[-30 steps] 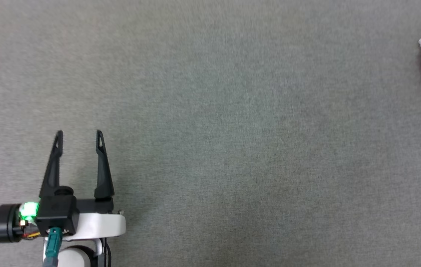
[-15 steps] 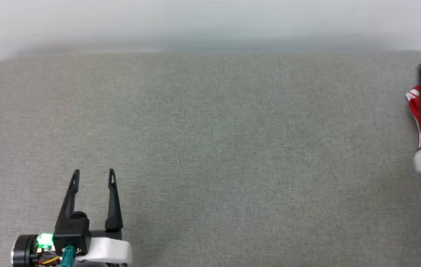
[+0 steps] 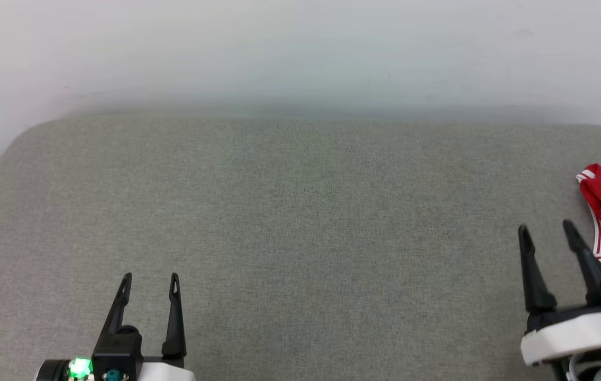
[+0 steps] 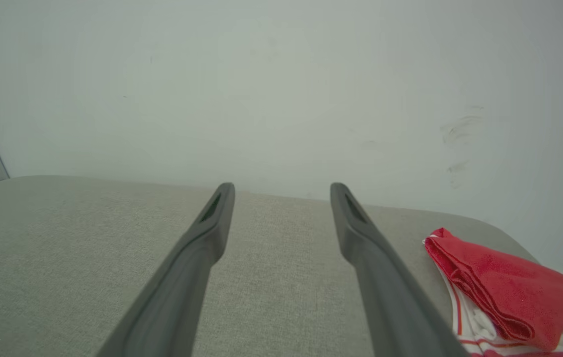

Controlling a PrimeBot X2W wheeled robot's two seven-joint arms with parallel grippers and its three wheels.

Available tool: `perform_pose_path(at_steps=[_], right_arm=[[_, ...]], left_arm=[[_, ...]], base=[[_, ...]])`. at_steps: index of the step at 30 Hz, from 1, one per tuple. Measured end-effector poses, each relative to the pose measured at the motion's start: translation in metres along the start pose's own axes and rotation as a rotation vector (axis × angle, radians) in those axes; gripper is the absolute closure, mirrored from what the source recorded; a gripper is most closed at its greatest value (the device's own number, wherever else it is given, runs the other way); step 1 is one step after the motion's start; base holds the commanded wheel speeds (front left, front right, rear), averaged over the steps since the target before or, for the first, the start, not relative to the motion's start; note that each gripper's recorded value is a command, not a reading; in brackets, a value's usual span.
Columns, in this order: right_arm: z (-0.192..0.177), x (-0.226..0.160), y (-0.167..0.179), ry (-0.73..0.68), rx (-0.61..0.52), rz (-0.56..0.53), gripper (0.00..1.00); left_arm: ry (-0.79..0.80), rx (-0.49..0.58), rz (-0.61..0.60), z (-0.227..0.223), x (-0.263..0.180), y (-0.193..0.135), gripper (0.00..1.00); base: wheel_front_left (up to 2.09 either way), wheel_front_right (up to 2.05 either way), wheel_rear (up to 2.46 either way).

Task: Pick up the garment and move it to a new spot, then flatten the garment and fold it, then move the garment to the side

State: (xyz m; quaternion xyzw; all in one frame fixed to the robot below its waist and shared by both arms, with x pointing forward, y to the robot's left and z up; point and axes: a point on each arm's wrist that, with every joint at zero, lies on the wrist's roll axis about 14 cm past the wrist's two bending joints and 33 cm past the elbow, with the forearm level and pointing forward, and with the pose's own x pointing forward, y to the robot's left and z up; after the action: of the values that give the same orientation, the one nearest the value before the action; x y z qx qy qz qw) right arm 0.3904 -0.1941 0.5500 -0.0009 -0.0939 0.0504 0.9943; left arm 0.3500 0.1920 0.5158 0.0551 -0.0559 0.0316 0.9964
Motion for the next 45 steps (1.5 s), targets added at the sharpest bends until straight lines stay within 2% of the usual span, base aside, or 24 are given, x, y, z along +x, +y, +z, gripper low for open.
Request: perform_pose_path(at_steps=[11,27,28,34,45], right_arm=[[-0.02,-0.04,0.008,0.066,0.045,-0.029,0.0],[-0.022,-0.057,0.009,0.076,0.07,-0.056,0.0],[-0.023,-0.057,0.009,0.076,0.07,-0.056,1.0],[-0.039,-0.064,0.011,0.131,0.089,-0.06,1.0],[-0.048,-0.064,0.005,0.159,0.3,-0.122,1.0]], left_arm=[[0.001,-0.009,-0.019,0.001,-0.015,-0.003,0.0],[-0.009,-0.019,-0.022,0.005,-0.017,-0.001,0.0],[-0.009,-0.019,-0.022,0.004,-0.017,-0.002,1.0],[0.066,-0.034,-0.02,-0.017,-0.026,-0.003,1.0],[0.14,-0.262,0.023,-0.03,-0.023,0.003,1.0]], base=[[0.0,0.0,0.0],[0.0,0.0,0.0],[0.0,0.0,0.0],[0.0,0.0,0.0],[0.0,0.0,0.0]])
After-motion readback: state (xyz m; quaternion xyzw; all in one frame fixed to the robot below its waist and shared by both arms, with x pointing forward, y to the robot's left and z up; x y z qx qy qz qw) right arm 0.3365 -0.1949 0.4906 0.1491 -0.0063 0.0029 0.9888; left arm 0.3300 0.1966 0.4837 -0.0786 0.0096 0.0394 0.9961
